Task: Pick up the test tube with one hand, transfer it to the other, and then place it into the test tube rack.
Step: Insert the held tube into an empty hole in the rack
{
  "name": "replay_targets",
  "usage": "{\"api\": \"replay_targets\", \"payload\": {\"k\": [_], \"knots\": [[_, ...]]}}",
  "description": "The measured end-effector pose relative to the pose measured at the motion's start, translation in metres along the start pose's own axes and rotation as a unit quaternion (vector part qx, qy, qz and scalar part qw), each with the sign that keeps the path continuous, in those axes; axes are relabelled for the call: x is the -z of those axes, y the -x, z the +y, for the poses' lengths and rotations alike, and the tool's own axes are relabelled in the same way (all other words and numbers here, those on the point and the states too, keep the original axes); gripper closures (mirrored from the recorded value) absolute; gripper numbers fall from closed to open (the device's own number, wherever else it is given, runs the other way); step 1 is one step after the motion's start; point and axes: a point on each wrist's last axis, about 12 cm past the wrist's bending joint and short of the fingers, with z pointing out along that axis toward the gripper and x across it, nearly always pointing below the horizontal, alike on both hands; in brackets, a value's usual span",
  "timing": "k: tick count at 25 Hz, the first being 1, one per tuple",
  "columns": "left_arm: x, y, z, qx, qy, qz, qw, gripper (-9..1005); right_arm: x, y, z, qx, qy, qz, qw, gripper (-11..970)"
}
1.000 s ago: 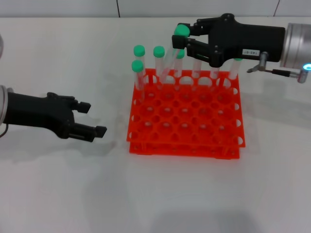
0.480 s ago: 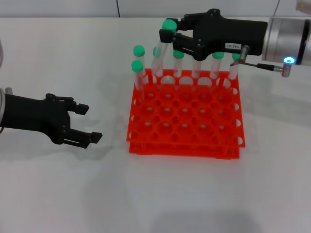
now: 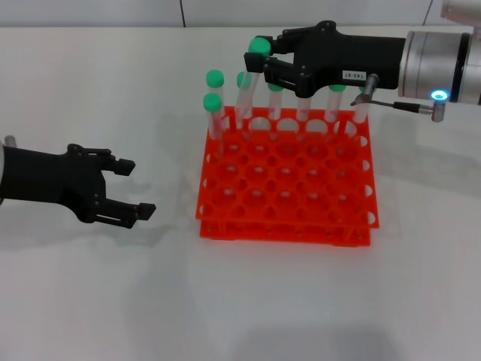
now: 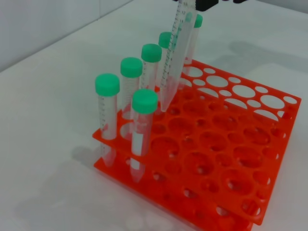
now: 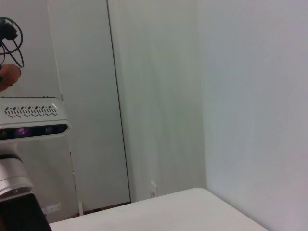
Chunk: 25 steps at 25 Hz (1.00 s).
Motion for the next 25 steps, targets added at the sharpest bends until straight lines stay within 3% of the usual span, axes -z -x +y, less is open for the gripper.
{"api": "replay_targets", "payload": {"k": [25], "knots": [[-0.006,-0.003,-0.004,0.003,-0.008,-0.003,1.0,121,-0.017,0.014,-0.005,0.014,-0.001,0.077,0.997,692]]}}
